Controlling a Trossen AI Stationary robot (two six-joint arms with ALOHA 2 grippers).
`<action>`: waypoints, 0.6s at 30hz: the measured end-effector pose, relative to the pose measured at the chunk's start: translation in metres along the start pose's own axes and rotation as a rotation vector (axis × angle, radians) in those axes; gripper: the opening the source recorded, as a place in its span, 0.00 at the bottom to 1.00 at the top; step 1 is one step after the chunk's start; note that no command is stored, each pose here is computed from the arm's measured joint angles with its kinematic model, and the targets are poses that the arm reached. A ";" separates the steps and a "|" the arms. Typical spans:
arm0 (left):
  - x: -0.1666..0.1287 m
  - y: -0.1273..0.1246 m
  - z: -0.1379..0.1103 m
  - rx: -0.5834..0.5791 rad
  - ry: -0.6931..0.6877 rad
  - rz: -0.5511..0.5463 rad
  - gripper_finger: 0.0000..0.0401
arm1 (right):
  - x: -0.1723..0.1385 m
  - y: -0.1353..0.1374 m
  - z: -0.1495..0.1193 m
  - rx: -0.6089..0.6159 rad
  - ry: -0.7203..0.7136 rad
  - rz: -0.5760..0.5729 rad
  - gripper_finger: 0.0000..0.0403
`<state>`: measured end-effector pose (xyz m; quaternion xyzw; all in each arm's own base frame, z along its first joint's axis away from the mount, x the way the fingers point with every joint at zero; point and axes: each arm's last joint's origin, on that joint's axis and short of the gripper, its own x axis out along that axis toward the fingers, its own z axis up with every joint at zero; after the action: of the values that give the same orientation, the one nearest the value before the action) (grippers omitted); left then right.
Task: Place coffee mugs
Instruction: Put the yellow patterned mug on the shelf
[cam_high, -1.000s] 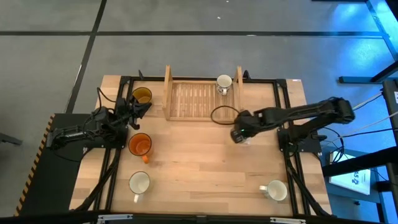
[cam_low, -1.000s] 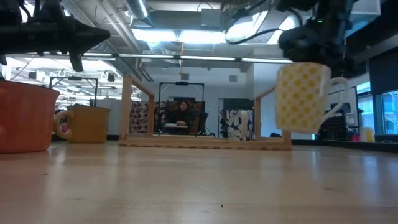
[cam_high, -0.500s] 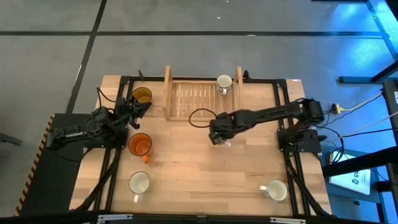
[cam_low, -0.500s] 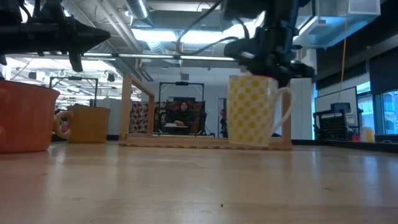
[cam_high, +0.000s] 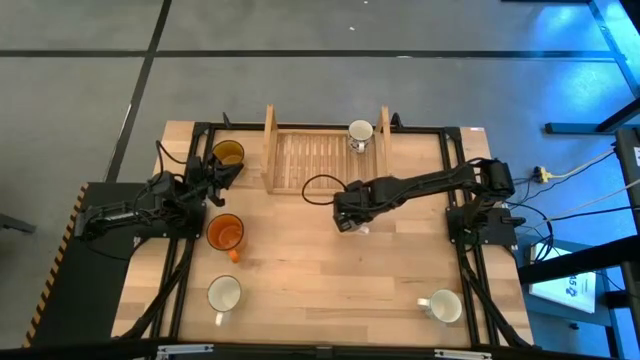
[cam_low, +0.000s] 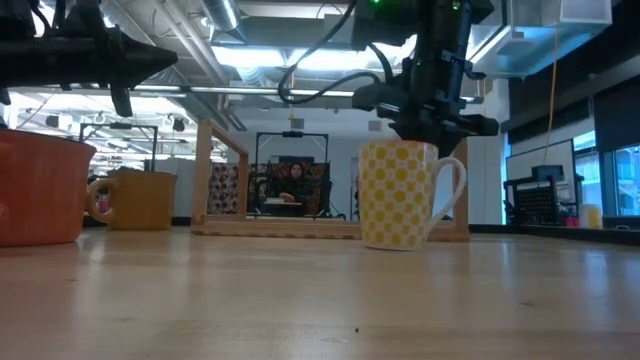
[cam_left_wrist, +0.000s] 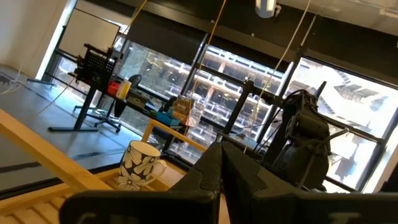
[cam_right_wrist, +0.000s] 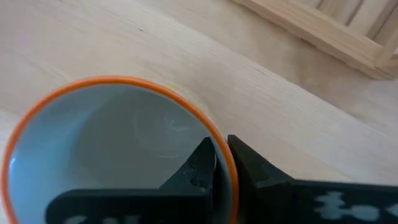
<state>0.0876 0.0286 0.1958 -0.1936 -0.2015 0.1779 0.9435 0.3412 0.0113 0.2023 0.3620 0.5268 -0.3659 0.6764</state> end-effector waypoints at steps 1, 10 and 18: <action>0.000 0.000 0.000 0.000 0.001 0.001 0.01 | 0.000 0.000 0.000 -0.003 0.001 -0.002 0.05; 0.000 0.001 -0.002 0.005 0.024 0.011 0.01 | -0.012 0.002 0.007 -0.108 -0.008 0.028 0.33; 0.000 0.001 -0.004 0.007 0.039 0.005 0.01 | -0.074 -0.002 -0.012 -0.446 -0.031 0.074 0.51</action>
<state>0.0888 0.0286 0.1923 -0.1942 -0.1818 0.1772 0.9475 0.3207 0.0288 0.2724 0.2169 0.5707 -0.2209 0.7605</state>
